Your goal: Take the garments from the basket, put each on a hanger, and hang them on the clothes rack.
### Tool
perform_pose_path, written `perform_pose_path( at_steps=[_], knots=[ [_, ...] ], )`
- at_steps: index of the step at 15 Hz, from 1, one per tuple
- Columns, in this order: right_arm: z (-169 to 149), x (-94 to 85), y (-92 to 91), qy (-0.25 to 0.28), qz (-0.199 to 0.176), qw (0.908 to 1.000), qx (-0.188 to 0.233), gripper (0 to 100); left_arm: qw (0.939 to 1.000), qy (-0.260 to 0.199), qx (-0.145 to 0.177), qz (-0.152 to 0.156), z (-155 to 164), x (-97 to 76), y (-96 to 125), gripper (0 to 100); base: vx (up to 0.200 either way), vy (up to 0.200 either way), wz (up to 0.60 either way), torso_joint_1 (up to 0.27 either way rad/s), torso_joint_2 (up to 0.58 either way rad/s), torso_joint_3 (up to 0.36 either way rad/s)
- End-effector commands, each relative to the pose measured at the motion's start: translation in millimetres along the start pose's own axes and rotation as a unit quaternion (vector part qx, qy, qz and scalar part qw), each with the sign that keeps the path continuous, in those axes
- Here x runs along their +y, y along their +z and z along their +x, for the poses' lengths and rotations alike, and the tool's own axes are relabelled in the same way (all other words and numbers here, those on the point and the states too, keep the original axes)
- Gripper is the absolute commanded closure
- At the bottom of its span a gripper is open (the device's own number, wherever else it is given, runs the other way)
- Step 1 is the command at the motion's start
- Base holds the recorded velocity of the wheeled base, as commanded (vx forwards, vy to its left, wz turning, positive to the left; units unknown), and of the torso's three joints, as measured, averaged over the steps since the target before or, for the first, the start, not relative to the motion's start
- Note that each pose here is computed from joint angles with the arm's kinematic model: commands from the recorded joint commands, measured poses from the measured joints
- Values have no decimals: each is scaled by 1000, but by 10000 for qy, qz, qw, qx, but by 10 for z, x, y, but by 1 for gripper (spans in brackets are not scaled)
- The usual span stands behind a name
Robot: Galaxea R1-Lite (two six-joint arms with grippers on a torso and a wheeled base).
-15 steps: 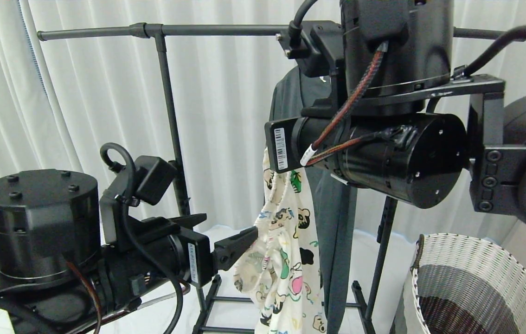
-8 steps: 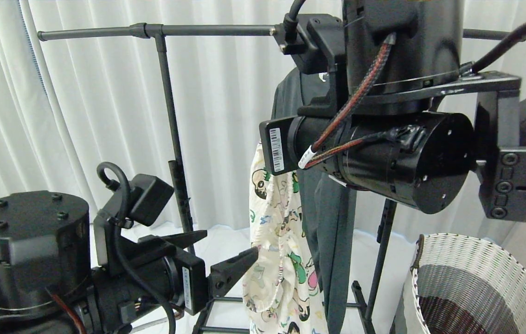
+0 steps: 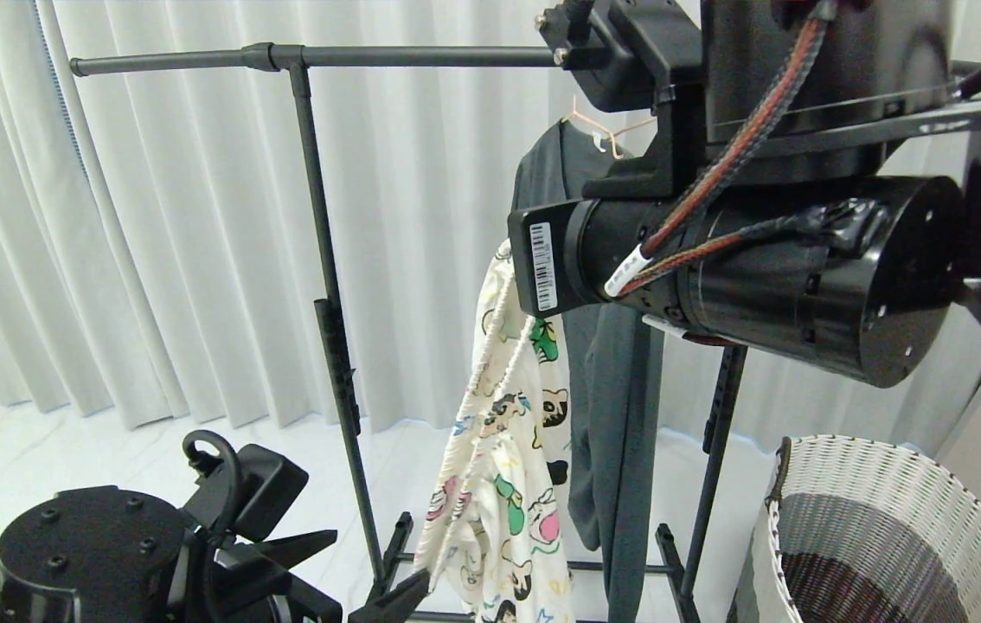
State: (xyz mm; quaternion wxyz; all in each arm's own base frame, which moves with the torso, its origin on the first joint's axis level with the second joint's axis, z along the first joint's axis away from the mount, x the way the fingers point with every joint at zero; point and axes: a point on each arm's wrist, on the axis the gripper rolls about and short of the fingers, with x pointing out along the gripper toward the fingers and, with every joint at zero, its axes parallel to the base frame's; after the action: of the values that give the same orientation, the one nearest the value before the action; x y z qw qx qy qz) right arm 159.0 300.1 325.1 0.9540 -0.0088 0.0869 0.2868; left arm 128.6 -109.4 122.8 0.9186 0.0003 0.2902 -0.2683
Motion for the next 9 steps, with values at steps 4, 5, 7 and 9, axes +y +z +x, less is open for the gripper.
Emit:
perform_pose_path(
  at_steps=[4, 5, 7, 9],
  knots=[
    [-117, -83, 56, -30, 15, 10000, -16, 100, 9999, -4, -132, -9, -92, 16, -17, 100, 0, 0, 0, 0, 0, 0],
    [-141, -158, 66, -117, 18, 9999, 14, 100, 9996, 47, -285, 0, -142, 18, 6, 100, 0, 0, 0, 0, 0, 0],
    [-297, -454, 38, -445, -39, 9988, 213, 100, 9965, 332, -698, 324, -281, 42, 56, 100, 0, 0, 0, 0, 0, 0],
    [-505, -662, -19, -625, -73, 9975, 333, 100, 9919, 481, -1014, 599, -394, 90, 129, 100, 0, 0, 0, 0, 0, 0]
  ],
)
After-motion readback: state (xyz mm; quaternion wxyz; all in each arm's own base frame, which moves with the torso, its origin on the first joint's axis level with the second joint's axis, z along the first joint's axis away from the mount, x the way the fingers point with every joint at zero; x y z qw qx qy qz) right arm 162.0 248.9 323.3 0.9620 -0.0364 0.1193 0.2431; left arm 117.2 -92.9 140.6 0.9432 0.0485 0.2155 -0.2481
